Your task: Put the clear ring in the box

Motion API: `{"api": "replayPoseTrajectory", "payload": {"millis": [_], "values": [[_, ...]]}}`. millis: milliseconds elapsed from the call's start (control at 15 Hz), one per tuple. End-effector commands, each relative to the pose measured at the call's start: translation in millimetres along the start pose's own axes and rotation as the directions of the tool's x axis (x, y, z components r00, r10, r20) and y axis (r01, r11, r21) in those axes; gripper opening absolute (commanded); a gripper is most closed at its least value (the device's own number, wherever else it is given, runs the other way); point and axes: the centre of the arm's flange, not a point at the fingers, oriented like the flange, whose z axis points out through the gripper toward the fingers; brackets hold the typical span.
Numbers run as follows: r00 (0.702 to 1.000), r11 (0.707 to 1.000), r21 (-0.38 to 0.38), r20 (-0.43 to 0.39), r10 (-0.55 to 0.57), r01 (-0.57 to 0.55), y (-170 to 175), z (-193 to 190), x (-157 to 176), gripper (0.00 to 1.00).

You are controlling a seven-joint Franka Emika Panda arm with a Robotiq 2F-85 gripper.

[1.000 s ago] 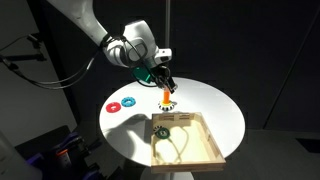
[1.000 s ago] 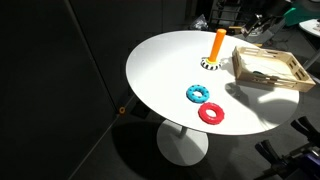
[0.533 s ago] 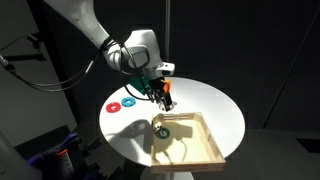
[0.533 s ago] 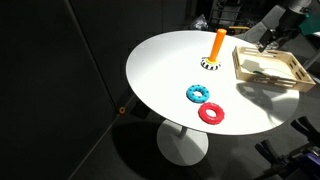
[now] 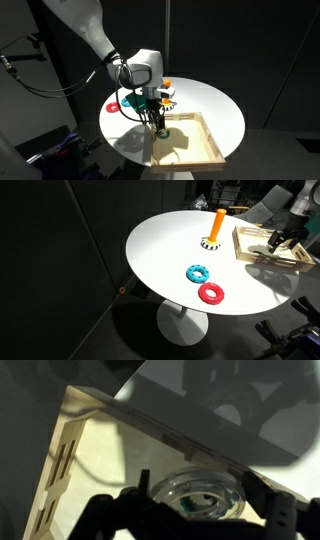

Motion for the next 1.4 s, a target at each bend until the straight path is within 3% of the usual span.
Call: {"api": "replayPoseTrajectory", "payload": {"millis": [0, 200, 267, 333, 400, 533, 1000, 1333], "values": [[0.997, 1.000, -0.004, 0.074, 0.000, 0.000, 0, 21, -4, 0.65], [0.994, 1.000, -0.011, 0.110, -0.007, 0.008, -2, 33, -8, 0.65], [0.993, 1.000, -0.010, 0.116, -0.007, 0.009, -2, 34, -9, 0.72], [0.993, 1.000, -0.009, 0.121, -0.009, 0.010, -2, 34, -9, 0.97], [0.993, 1.000, -0.008, 0.119, -0.010, 0.011, -3, 32, -9, 0.93], [0.993, 1.000, -0.004, 0.115, -0.009, 0.009, -3, 26, -7, 1.00], [0.997, 0.999, 0.043, 0.064, -0.036, 0.033, -12, -14, 3, 1.00], [0.989, 0.984, 0.140, 0.078, -0.125, 0.113, -36, -61, 6, 1.00]]}}
